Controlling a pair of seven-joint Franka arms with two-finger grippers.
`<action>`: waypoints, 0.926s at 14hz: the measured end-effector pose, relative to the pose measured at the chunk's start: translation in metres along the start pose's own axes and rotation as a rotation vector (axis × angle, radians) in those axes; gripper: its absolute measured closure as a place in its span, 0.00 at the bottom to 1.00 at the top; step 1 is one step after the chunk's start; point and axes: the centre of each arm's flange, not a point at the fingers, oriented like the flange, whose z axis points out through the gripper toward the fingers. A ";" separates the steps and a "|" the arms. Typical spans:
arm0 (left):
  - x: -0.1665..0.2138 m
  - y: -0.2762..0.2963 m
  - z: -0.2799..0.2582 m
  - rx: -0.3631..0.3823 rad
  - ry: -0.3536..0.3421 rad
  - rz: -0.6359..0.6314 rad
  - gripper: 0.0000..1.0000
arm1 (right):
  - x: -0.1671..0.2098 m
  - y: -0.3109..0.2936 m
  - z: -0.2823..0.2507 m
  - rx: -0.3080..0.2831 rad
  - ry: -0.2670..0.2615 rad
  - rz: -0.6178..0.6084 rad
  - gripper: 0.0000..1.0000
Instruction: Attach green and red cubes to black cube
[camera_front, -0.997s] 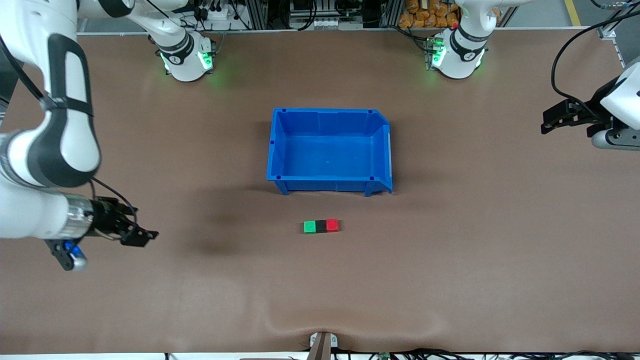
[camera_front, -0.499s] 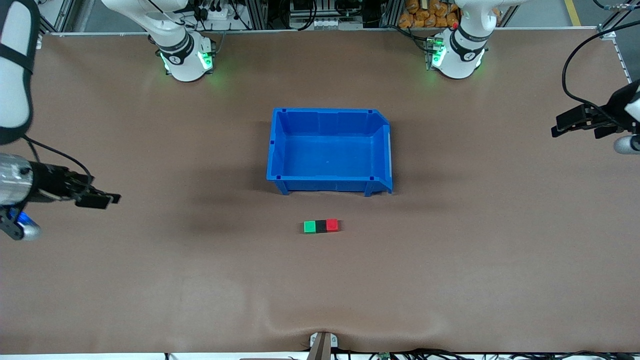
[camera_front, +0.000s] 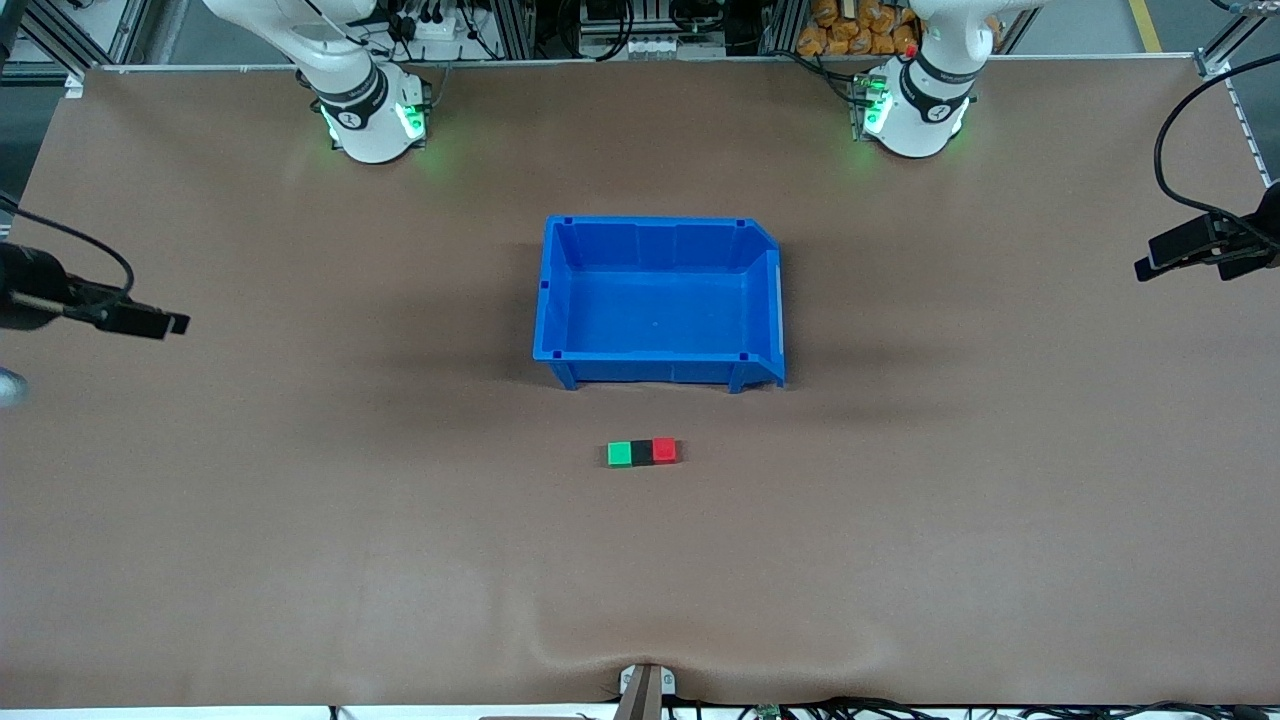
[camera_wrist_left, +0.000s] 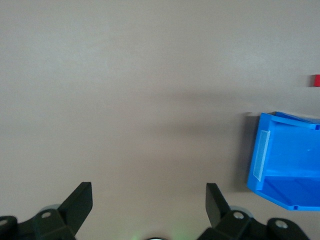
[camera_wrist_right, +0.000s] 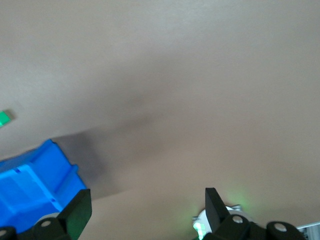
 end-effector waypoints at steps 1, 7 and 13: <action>0.000 0.001 0.000 0.004 0.001 0.003 0.00 | -0.007 0.003 -0.006 -0.005 0.008 -0.030 0.00; -0.002 -0.009 -0.004 0.007 0.008 -0.017 0.00 | -0.057 0.023 -0.025 -0.020 0.036 -0.117 0.00; -0.009 -0.016 -0.017 0.009 0.006 -0.039 0.00 | -0.095 0.000 -0.028 -0.076 0.152 -0.229 0.00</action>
